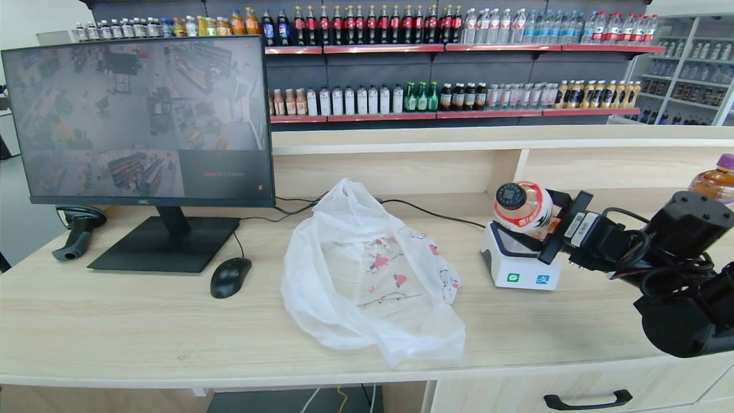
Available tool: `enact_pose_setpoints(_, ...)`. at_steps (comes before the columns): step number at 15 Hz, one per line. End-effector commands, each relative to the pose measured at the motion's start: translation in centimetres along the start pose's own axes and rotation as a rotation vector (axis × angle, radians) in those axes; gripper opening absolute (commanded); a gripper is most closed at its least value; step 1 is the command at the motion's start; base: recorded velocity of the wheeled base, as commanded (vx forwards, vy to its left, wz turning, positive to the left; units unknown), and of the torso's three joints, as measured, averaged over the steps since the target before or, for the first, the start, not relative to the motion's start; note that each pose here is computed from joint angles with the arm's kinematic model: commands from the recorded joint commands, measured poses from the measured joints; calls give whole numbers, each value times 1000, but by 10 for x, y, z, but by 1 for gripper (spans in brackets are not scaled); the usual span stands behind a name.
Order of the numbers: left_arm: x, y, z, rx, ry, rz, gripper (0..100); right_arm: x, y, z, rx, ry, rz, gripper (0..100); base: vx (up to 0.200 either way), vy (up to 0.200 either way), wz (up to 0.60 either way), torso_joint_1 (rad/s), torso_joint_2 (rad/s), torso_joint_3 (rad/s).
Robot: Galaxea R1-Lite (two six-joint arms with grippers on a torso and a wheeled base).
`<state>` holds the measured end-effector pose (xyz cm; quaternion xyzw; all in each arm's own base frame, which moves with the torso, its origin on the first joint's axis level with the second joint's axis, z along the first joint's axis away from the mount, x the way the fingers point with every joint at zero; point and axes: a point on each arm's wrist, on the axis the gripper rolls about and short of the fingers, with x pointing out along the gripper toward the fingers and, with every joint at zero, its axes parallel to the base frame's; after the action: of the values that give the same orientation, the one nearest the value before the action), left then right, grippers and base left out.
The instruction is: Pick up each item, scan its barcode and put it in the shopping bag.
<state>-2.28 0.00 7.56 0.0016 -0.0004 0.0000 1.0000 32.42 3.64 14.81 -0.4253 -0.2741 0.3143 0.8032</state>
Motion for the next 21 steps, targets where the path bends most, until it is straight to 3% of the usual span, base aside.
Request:
enact_pose_setpoints(1, 0, 0, 0, 0, -1, 0, 0, -1, 0, 1, 0, 0, 1, 0, 0, 0, 0, 0, 0, 0)
enact_pose_setpoints(10, 0, 0, 0, 0, -1, 0, 0, -1, -1, 2, 3, 0, -2, 0, 0, 0, 0, 0, 0, 0)
enact_pose_setpoints(13, 0, 0, 0, 0, -1, 0, 0, 0, -12, 10, 21, -19, -33, 0, 0, 0, 0, 0, 0, 0)
enact_pose_setpoints(18, 0, 0, 0, 0, -1, 0, 0, -10, -27, 35, 92, -43, -80, 0, 0, 0, 0, 0, 0, 0)
enact_pose_setpoints(21, 0, 0, 0, 0, -1, 0, 0, -23, -37, 67, 232, 13, -236, 0, 0, 0, 0, 0, 0, 0)
